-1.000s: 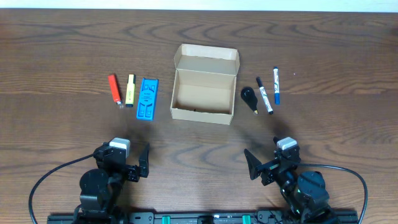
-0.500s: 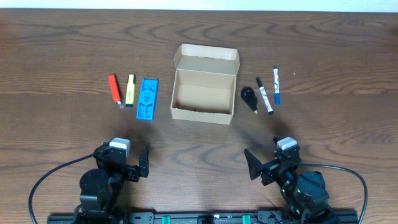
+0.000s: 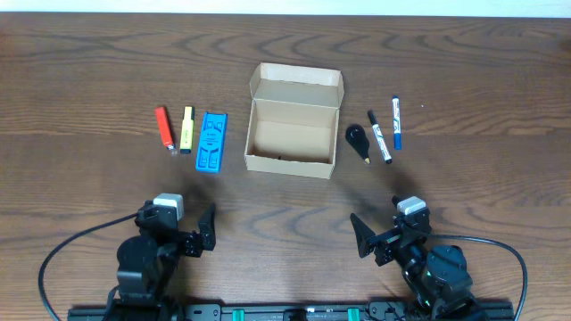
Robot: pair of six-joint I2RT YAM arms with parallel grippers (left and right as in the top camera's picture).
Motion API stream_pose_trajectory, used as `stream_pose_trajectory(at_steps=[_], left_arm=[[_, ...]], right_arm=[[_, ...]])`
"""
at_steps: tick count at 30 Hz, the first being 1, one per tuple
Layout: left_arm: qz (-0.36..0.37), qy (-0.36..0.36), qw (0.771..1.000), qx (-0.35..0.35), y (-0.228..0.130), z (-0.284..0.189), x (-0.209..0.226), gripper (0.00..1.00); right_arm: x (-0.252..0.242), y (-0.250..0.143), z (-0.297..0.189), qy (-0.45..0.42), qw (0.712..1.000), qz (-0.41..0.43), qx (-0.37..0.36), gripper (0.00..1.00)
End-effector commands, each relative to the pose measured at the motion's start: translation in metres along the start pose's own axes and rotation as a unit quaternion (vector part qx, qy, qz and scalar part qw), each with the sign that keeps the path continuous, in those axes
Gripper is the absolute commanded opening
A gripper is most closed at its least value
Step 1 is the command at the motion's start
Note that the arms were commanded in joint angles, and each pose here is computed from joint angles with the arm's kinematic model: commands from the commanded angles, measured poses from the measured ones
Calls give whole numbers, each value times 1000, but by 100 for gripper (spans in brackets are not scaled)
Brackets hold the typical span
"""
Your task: Pack container
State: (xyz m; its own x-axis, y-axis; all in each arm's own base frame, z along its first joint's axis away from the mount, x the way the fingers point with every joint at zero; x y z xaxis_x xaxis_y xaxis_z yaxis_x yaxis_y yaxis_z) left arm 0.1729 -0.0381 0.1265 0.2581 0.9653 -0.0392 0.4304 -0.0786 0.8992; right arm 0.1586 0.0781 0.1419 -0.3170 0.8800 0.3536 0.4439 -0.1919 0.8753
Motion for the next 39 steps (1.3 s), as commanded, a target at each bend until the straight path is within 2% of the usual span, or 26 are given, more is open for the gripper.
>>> stream_pose_trajectory(at_steps=[1,10,18,27,31,39], left_arm=[[3,12,1000,-6,27,-7,3,95],[66,44,994,70,89,11,17,95],[122,35,978,163,126,77,31,95],[107,11,975,194,109,141,36,95],[98,-27,974,201,96,160,29,95],[85,-47,963,251,61,181,28,95]], right_arm=[[0,-1,0,0,1000,-3,-2,99],[0,-1,0,0,1000,-3,-2,99],[0,-1,0,0,1000,-3,-2,99],[0,-1,0,0,1000,-3,-2,99],[0,-1,0,0,1000,-3,-2,99],[0,-1,0,0,1000,-3,-2,99]])
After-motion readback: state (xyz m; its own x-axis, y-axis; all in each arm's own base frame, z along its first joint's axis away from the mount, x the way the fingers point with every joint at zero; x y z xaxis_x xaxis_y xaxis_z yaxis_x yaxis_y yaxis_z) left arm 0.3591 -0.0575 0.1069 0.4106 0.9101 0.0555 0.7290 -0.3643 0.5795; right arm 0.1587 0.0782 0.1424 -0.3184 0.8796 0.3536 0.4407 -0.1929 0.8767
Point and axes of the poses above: each gripper's point midway between its finger pads, its own z axis out along the fingers, its own x axis along the line the jaws close on, y = z × x, the point moved 5 cm from there along -z, back along the fingers, and after that the axes turned 10 degrees about z, right-handed, at the moved point
